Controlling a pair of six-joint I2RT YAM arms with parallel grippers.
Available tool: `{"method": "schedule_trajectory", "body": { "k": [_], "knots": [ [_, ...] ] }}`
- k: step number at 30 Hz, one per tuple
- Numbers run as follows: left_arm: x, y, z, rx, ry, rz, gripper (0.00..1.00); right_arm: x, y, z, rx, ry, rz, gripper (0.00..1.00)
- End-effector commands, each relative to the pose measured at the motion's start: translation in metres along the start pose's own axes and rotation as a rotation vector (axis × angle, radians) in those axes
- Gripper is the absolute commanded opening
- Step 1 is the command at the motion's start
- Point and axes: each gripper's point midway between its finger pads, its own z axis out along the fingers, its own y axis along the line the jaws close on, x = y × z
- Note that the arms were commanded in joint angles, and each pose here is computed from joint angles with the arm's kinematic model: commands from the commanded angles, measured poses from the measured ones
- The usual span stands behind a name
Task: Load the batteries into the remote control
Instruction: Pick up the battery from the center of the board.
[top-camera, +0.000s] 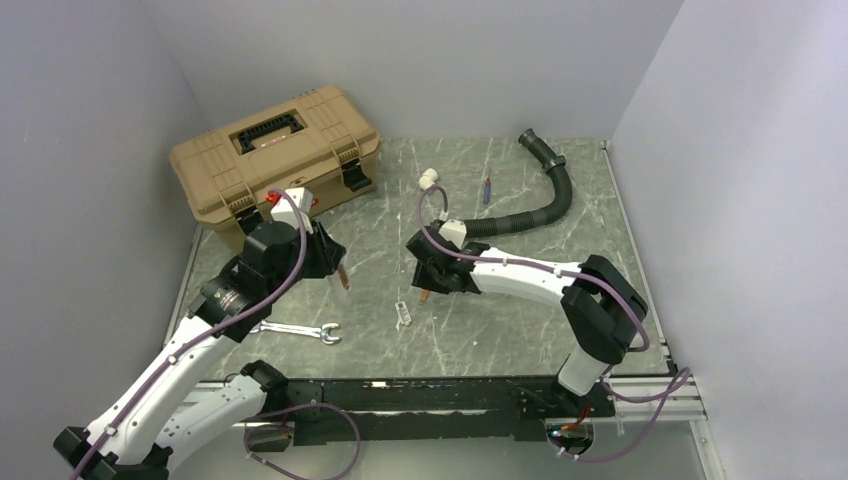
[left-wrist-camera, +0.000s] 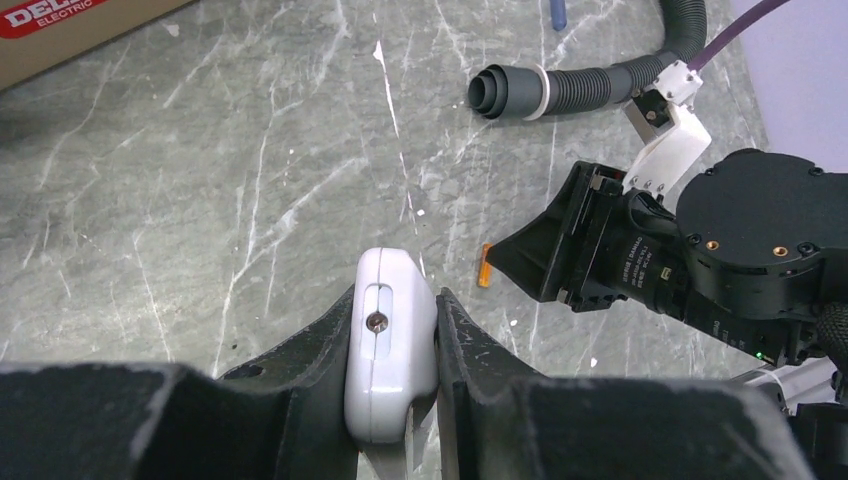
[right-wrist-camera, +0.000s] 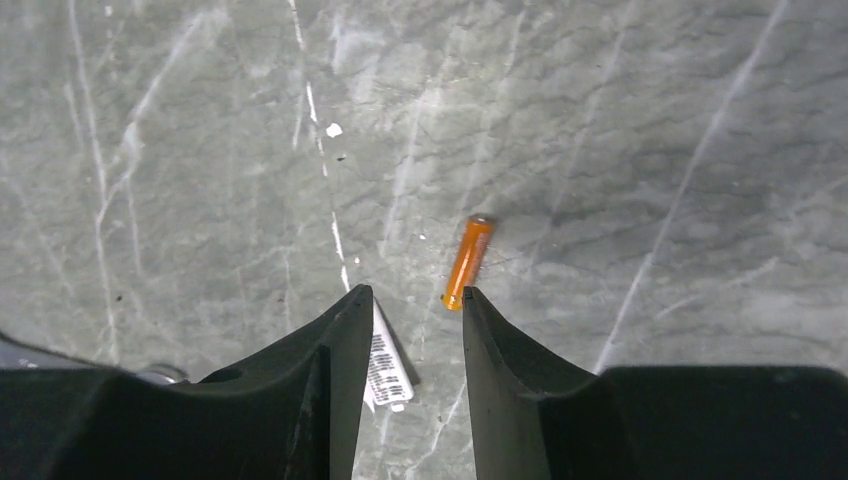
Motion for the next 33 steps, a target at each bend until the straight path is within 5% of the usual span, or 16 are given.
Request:
{"method": "schedule_trajectory", "body": {
  "k": [1,8,33],
  "knots": [
    [-0.007,-0.01,-0.002,0.055,-0.033,-0.027,0.0,-0.008,-0.02,-0.005,0.161,-0.042,0.026,0.41],
    [-0.008,-0.01,-0.003,0.06,-0.039,-0.02,0.0,0.005,-0.019,0.011,0.183,0.01,0.032,0.32],
    [-0.007,-0.006,-0.004,0.049,-0.046,-0.029,0.0,0.008,-0.02,0.035,0.203,0.05,-0.035,0.23]
  ]
}}
